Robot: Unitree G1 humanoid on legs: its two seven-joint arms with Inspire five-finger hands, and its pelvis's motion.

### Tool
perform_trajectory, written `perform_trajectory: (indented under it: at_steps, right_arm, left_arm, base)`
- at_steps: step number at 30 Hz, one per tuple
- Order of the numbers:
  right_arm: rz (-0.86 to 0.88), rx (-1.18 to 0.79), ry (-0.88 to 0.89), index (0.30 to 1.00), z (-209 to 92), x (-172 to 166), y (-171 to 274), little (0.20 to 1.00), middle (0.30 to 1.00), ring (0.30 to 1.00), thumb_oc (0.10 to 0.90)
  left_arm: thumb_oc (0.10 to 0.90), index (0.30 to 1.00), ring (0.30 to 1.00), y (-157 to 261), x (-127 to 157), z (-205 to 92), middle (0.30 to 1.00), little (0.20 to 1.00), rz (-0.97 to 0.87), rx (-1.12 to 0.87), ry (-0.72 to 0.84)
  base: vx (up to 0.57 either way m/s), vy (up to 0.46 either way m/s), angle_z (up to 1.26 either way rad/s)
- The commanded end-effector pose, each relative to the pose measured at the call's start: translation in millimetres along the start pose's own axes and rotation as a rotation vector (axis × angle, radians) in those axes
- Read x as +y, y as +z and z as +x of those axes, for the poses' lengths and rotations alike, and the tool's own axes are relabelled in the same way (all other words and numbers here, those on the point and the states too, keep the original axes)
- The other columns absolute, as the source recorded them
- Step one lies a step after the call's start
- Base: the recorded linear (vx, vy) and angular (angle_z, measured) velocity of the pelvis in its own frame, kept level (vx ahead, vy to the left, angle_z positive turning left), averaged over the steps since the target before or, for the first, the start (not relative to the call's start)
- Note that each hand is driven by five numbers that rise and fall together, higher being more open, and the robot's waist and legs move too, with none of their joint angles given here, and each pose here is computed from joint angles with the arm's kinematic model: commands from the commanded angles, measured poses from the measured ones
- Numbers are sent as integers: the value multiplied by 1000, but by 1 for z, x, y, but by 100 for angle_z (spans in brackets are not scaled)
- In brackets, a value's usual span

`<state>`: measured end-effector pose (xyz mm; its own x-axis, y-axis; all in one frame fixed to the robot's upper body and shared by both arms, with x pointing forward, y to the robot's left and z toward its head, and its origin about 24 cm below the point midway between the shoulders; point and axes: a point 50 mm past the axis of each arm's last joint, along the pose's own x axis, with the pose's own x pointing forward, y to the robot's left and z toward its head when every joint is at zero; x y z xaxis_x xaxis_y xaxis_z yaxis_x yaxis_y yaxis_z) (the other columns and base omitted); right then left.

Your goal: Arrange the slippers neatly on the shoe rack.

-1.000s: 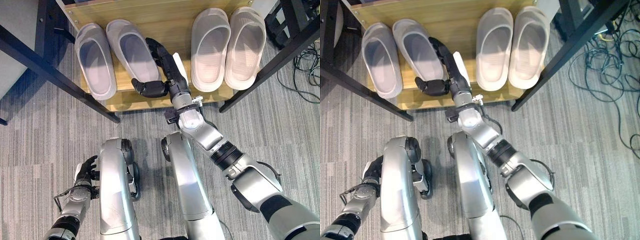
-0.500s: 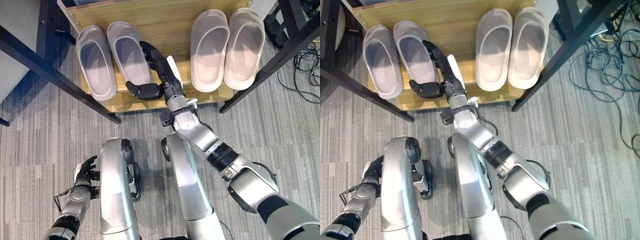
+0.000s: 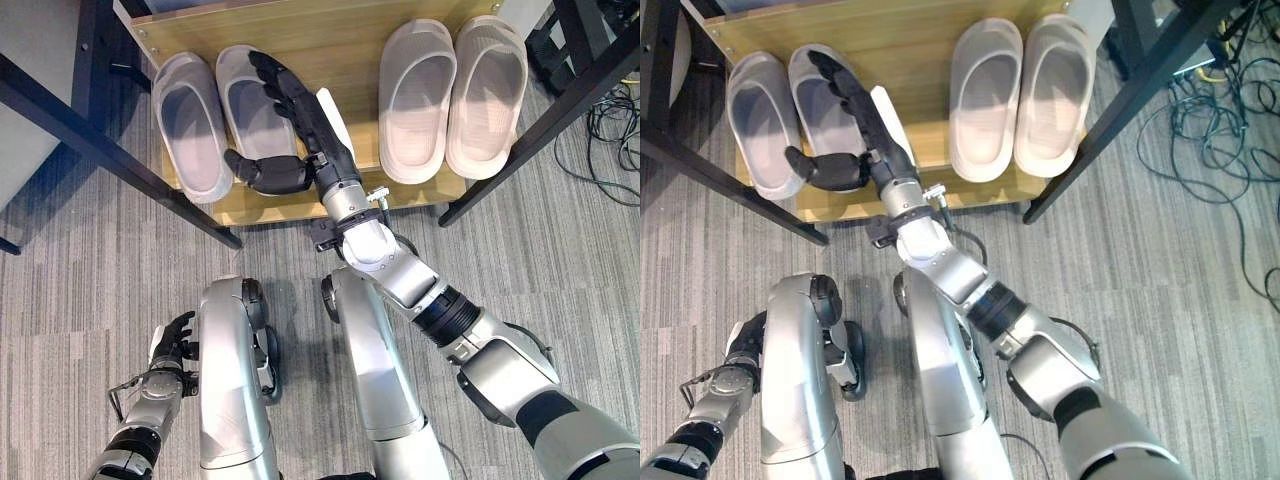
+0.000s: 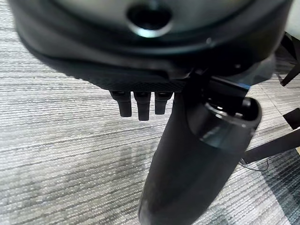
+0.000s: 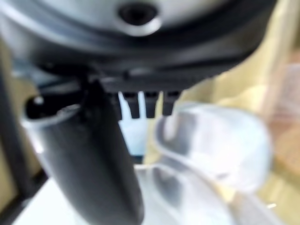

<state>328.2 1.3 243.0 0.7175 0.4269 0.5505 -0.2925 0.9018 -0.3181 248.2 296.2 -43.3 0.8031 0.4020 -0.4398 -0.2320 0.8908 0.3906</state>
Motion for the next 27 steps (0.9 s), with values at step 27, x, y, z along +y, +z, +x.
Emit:
perform_trajectory:
  at_steps: [27]
  right_arm:
    - [-86,-336,49,900,-51,-31,51,900,900,900,800]
  left_arm:
    - [800,900,900,-8,6,-7,900,900,40,-19,61]
  base:
    - [-1,1,-1]
